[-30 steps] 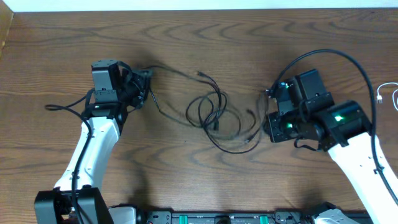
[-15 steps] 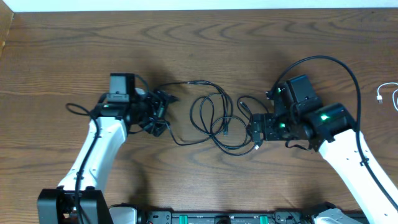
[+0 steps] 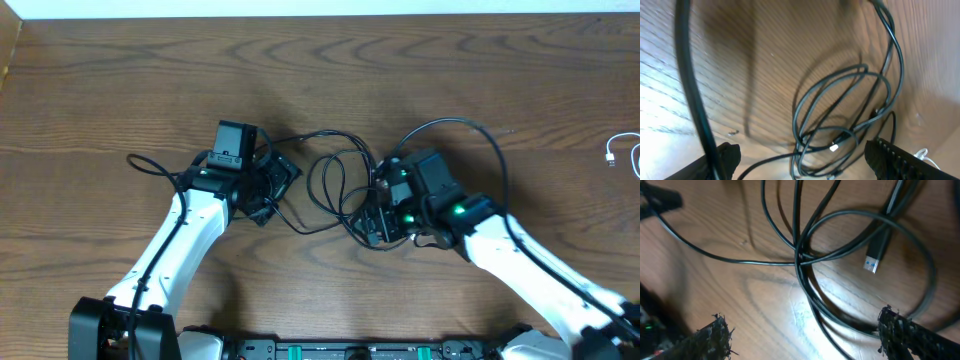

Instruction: Untangle cables

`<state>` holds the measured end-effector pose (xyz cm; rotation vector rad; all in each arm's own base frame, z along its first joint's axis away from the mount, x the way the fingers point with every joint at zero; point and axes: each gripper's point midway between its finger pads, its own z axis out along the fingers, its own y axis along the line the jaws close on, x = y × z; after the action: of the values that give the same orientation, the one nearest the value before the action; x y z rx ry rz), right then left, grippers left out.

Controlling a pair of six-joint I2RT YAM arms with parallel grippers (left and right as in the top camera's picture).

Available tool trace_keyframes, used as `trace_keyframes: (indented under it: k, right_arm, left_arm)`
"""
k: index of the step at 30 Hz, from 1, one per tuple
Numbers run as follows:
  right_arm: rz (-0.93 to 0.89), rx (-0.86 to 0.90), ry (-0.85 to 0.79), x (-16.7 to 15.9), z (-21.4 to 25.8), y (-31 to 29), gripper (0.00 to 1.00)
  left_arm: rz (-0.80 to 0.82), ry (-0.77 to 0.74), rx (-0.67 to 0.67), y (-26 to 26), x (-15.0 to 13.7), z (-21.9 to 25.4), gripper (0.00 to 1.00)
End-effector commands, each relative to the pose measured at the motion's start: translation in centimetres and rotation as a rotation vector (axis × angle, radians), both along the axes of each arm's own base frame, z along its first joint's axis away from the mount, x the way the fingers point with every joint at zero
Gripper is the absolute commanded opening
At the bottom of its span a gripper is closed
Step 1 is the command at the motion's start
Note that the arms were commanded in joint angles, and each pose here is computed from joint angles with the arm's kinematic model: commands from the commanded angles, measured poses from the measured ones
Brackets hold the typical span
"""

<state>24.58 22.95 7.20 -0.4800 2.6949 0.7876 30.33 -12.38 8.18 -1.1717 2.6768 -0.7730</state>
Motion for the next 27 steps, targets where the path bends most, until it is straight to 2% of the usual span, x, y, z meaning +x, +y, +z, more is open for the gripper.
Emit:
trace_keyframes:
  k: [1, 3, 8, 12, 16, 18, 22, 24, 25, 27]
  right_arm:
    - [0.001, -0.067, -0.024, 1.0, -2.2, -0.2, 0.91]
    - [-0.044, -0.137, -0.053, 2.3, -3.6, -1.2, 0.83]
    - [-0.121, -0.215, -0.115, 4.5, -4.3, -3.0, 0.9]
    - [-0.203, -0.303, -0.184, 6.5, -4.3, -5.3, 0.91]
    - [-0.059, -0.296, -0.224, 6.6, -4.9, -4.5, 0.84]
    - [0.011, -0.291, -0.212, 6.0, -5.7, -3.9, 0.73]
    - [0.031, -0.298, -0.16, 5.2, -7.2, -3.9, 0.55]
    - [0.034, -0.307, -0.145, 5.0, -7.7, -4.0, 0.41]
    - [0.035, -0.308, -0.142, 5.0, -7.8, -4.0, 0.33]
    - [0.035, -0.306, -0.143, 5.0, -7.8, -4.0, 0.01]
  left_arm:
    - [0.021, -0.009, 0.043, 0.7, 0.4, -0.2, 0.84]
    - [0.021, -0.008, 0.042, 0.7, 0.4, -0.2, 0.84]
    - [0.02, -0.008, 0.043, 0.7, 0.4, -0.2, 0.85]
    - [0.021, -0.009, 0.043, 0.7, 0.4, -0.2, 0.85]
    - [0.021, -0.009, 0.043, 0.7, 0.4, -0.2, 0.84]
    - [0.021, -0.008, 0.043, 0.7, 0.4, -0.2, 0.84]
    - [0.021, -0.008, 0.043, 0.7, 0.4, -0.2, 0.84]
    - [0.021, -0.008, 0.043, 0.7, 0.4, -0.2, 0.84]
    - [0.021, -0.008, 0.043, 0.7, 0.4, -0.2, 0.84]
    - [0.021, -0.008, 0.043, 0.7, 0.4, -0.2, 0.85]
